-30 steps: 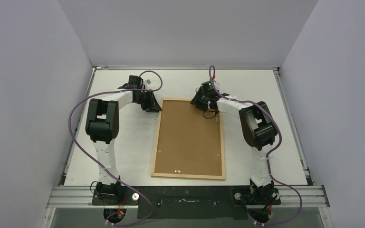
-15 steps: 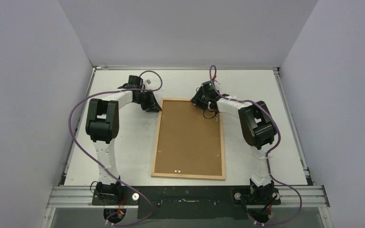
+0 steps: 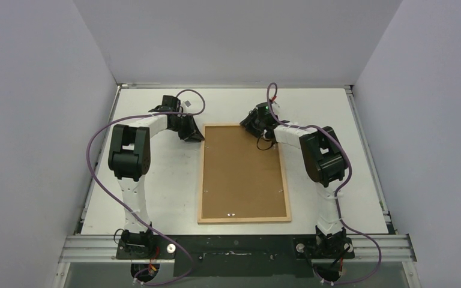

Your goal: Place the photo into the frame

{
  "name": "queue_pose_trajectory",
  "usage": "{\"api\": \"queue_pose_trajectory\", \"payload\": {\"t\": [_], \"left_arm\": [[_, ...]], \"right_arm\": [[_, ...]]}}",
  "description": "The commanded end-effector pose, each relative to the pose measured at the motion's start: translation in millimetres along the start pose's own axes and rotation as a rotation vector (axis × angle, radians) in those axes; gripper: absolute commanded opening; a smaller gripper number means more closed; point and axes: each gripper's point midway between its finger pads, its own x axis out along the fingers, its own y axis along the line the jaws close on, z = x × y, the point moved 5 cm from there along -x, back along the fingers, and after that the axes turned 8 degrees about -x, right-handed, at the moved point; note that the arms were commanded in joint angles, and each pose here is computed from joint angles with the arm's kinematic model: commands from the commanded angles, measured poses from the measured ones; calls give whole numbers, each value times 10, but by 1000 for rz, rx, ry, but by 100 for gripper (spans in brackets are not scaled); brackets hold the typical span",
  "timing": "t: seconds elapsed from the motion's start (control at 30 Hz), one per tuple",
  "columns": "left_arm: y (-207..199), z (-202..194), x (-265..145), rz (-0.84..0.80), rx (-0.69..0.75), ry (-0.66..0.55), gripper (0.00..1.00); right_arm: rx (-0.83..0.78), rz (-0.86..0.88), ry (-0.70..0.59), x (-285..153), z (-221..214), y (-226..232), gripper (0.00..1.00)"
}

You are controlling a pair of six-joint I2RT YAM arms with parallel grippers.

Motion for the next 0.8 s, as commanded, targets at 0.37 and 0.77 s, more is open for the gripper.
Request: {"api": "queue_pose_trajectory", "payload": {"t": [0.37,0.77], "left_arm": [[225,-137,126,87,-7,68,14],[220,-140,109,81,3,67,23]], "right_arm": [[152,-122,-101,183,-129,-182,39],[362,-158,-223,220,-188,-6,41]]}}
